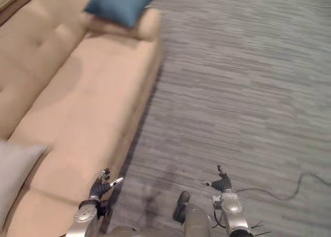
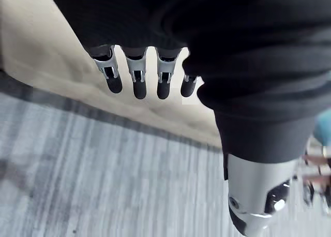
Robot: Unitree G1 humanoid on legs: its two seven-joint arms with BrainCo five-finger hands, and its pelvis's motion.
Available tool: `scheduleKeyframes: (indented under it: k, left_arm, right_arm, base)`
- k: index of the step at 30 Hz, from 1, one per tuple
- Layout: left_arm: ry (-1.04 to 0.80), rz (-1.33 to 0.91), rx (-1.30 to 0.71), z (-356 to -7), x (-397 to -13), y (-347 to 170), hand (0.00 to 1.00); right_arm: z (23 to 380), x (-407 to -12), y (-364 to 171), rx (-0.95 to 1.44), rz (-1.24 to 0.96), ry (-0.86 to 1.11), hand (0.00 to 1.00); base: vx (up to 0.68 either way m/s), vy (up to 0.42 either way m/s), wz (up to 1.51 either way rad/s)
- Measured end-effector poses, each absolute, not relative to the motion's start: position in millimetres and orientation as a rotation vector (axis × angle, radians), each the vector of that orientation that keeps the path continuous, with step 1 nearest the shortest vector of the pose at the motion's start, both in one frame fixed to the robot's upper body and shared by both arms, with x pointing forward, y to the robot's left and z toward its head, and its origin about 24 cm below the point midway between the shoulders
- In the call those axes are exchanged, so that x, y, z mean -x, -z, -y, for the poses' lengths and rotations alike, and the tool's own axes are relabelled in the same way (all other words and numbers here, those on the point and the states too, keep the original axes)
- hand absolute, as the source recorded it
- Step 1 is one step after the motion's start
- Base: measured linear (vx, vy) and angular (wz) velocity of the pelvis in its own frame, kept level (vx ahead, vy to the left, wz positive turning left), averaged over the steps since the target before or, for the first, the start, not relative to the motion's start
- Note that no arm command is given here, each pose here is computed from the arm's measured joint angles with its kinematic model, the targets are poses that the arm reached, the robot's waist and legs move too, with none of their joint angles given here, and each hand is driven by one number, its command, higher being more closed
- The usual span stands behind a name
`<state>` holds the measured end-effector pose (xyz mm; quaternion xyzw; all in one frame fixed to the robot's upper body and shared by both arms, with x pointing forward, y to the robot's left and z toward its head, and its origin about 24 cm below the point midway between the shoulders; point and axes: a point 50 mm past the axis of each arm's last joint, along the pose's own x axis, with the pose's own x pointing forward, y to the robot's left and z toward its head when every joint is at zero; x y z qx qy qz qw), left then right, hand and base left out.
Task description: Pick up cushions and gather them together orderly.
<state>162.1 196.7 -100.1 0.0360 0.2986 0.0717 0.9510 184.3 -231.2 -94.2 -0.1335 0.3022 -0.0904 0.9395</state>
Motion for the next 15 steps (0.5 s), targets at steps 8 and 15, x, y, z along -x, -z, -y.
scheduleKeyframes:
  k: [8, 15]
  left_arm:
    - [-0.172, -0.624, -0.023, -190.7, -149.1, 103.5, 0.00]
    - [-0.216, -0.632, -0.019, -197.8, -144.8, 104.1, 0.00]
  right_arm:
    - [227.4, -180.1, 99.5, 0.269, -0.640, 0.199, 0.00]
    - [219.2, -167.1, 113.2, 0.223, -0.712, 0.219, 0.00]
  base:
    - [0.31, 0.163, -1.14]
    - [0.55, 0.332, -0.39]
